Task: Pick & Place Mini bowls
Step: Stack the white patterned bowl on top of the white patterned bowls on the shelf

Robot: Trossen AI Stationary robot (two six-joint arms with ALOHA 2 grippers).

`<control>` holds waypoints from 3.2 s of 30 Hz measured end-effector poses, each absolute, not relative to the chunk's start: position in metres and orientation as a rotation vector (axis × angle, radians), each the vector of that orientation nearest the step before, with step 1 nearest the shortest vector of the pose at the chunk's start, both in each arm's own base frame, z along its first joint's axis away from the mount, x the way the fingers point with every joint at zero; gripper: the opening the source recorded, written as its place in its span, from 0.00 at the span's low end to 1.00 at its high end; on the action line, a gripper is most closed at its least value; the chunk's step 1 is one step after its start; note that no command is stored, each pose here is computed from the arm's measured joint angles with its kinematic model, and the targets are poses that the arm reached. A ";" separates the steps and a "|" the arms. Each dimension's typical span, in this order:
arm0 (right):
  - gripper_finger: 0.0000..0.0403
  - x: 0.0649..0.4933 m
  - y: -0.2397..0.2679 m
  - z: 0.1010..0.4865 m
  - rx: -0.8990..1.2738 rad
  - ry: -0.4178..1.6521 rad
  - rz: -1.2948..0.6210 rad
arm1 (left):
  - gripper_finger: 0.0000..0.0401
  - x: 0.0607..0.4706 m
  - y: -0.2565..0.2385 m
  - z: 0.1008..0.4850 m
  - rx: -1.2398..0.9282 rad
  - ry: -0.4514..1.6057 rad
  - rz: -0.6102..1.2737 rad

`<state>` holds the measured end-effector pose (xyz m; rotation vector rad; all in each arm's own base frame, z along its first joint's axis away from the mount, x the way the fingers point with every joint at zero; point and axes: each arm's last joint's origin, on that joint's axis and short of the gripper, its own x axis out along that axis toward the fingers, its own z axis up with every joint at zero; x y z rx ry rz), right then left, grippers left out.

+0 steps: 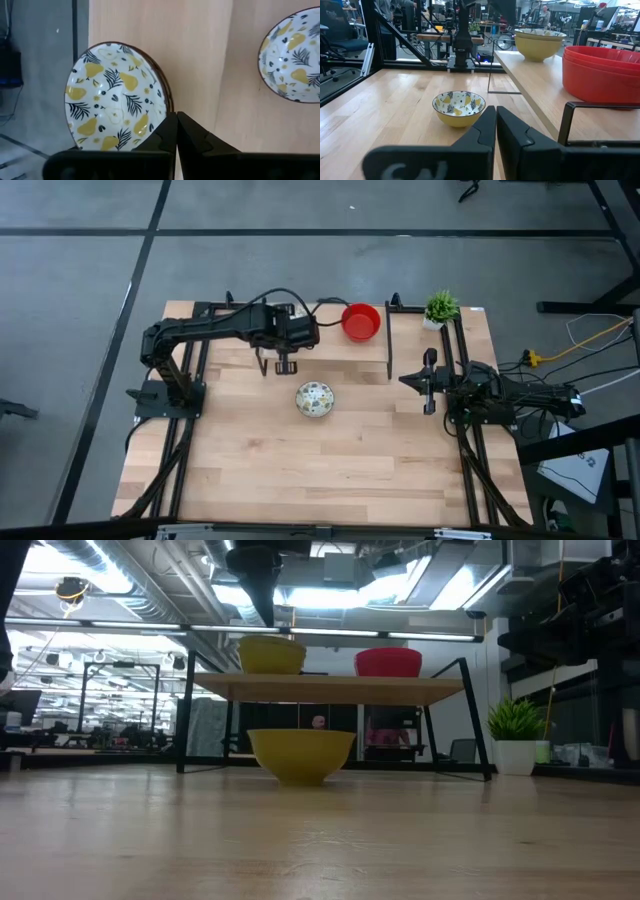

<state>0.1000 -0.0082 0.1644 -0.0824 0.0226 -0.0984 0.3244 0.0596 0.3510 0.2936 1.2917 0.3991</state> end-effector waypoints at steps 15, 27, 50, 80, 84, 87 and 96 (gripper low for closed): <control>0.04 0.100 -0.008 0.164 -0.082 0.022 -0.099 | 0.00 0.322 -0.020 0.359 0.433 1.253 0.168; 0.04 0.100 -0.008 0.164 -0.082 0.023 -0.099 | 0.01 0.322 -0.070 0.320 0.507 1.245 0.065; 0.04 0.100 -0.008 0.164 -0.082 0.023 -0.099 | 0.07 0.323 -0.098 0.230 0.429 1.128 0.082; 0.04 0.100 -0.008 0.164 -0.082 0.023 -0.099 | 0.29 0.356 -0.091 0.180 0.556 1.136 0.062; 0.04 0.100 -0.008 0.164 -0.082 0.023 -0.099 | 0.29 0.357 -0.086 0.179 0.547 1.145 0.072; 0.04 0.100 -0.008 0.164 -0.082 0.023 -0.098 | 0.29 0.357 -0.084 0.178 0.540 1.154 0.080; 0.04 0.100 -0.008 0.164 -0.082 0.023 -0.098 | 0.29 0.357 -0.085 0.173 0.486 1.178 0.092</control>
